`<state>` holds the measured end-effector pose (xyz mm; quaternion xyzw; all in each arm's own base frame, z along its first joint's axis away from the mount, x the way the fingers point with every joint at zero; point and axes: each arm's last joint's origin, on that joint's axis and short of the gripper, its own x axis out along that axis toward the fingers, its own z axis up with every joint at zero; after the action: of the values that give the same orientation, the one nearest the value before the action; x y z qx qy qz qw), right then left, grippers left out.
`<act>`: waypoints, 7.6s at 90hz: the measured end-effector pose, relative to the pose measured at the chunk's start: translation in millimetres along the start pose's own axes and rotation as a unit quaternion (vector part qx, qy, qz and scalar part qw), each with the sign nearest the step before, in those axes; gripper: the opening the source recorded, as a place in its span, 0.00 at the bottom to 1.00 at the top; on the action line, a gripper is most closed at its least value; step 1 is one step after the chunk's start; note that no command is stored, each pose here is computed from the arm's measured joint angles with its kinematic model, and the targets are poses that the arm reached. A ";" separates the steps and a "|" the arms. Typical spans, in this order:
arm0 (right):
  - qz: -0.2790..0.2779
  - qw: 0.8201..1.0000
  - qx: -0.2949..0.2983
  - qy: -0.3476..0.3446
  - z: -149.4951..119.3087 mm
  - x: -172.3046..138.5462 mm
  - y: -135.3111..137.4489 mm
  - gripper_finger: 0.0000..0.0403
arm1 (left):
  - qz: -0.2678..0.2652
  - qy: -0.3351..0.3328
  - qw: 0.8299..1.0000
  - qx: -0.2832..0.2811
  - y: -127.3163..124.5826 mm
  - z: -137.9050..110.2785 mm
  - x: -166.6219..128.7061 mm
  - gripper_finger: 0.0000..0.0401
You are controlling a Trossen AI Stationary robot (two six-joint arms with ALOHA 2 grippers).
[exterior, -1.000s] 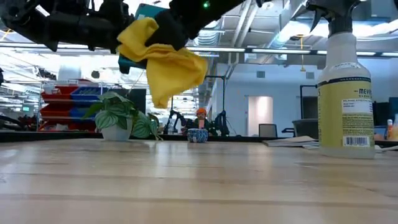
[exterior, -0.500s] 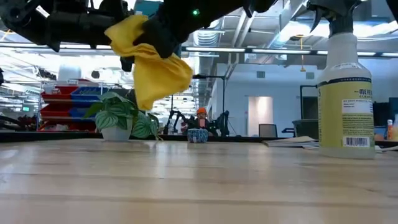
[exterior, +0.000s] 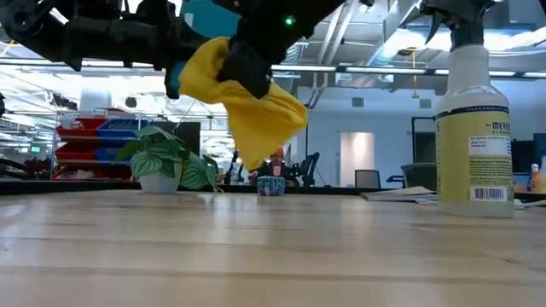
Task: Apply microfiber cloth
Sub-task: Wipe the front and back of the blue tablet using the yellow microfiber cloth
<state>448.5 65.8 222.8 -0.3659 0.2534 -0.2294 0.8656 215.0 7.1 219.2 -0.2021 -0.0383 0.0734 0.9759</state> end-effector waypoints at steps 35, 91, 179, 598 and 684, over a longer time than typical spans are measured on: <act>-0.008 1.000 0.021 -0.020 0.7 8.4 -10.5 0.00 | 0.003 0.001 1.000 0.000 -0.3 0.1 0.2 0.03; -0.016 1.000 0.022 0.016 12.1 -37.3 -53.4 0.00 | 0.072 0.148 0.986 -0.019 12.2 -28.4 -5.0 0.03; 0.025 0.993 0.106 -0.051 0.5 12.2 -52.3 0.00 | 0.009 0.207 0.978 -0.027 2.4 -18.9 2.6 0.03; 0.019 0.998 0.049 0.037 -3.8 -9.2 16.6 0.01 | 0.041 0.081 0.996 0.026 -4.7 -2.0 7.7 0.03; -0.165 0.969 0.185 -0.001 36.7 -74.0 -94.6 0.01 | 0.061 0.109 0.992 0.025 -2.0 -7.7 6.1 0.03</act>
<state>394.0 68.7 336.0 -0.2366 0.1417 -0.4114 0.8687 222.1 3.2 213.2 -0.1860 0.0824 0.1108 0.9728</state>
